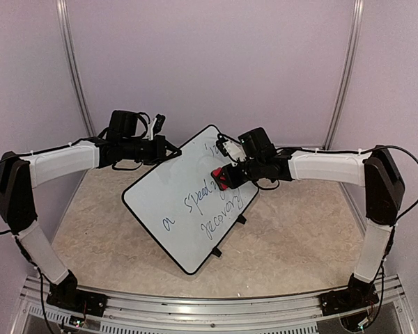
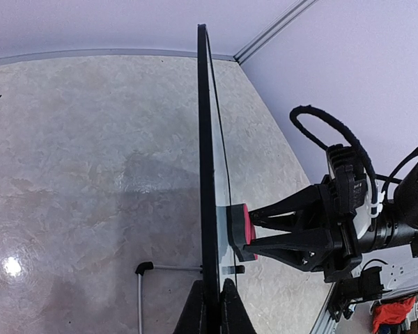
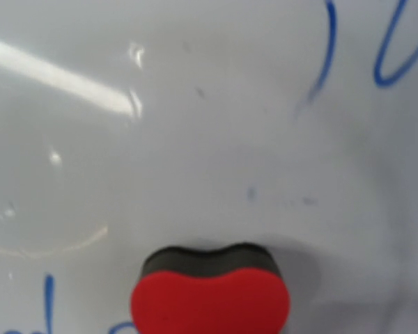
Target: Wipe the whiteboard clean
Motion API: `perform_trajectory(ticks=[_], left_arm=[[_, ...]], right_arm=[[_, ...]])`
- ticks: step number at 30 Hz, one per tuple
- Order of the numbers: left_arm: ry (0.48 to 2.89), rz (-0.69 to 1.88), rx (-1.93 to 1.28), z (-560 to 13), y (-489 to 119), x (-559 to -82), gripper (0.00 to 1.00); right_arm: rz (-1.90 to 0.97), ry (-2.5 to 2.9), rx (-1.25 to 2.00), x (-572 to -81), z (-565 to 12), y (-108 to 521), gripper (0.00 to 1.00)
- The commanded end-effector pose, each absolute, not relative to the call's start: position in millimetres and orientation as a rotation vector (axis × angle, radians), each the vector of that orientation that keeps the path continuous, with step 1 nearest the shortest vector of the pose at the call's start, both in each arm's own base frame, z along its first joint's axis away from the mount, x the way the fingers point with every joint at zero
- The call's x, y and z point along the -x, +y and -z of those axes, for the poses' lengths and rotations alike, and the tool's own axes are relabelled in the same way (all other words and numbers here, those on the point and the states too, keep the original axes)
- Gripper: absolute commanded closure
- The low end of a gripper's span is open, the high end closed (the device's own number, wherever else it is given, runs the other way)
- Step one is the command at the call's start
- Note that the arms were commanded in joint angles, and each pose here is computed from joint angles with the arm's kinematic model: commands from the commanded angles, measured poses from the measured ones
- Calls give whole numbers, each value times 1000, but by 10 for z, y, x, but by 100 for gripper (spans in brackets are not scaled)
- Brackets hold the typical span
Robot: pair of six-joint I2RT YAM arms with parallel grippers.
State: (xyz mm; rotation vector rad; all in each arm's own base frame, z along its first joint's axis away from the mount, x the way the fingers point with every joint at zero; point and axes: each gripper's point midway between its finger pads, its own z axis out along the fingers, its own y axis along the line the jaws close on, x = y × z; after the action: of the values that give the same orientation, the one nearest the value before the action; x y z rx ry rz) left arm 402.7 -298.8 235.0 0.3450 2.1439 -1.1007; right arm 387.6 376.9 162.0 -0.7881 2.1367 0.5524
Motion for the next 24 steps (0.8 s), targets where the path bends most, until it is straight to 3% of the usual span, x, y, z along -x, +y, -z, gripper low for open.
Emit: perform_trajectory(ticks=[1, 16, 24], left_arm=[[2093, 1148, -523, -2352, -3191, -3808, 100], [2098, 1150, -525, -2329, -3197, -3808, 100], [2094, 1152, -528, -2345, -3199, -3804, 100]], right_arm=[[-524, 2247, 790, -3811, -1267, 3604, 76], [-611, 2151, 769, -4492, -1850, 3950, 76], [-576, 2250, 768, -4148, -1373, 3658, 76]])
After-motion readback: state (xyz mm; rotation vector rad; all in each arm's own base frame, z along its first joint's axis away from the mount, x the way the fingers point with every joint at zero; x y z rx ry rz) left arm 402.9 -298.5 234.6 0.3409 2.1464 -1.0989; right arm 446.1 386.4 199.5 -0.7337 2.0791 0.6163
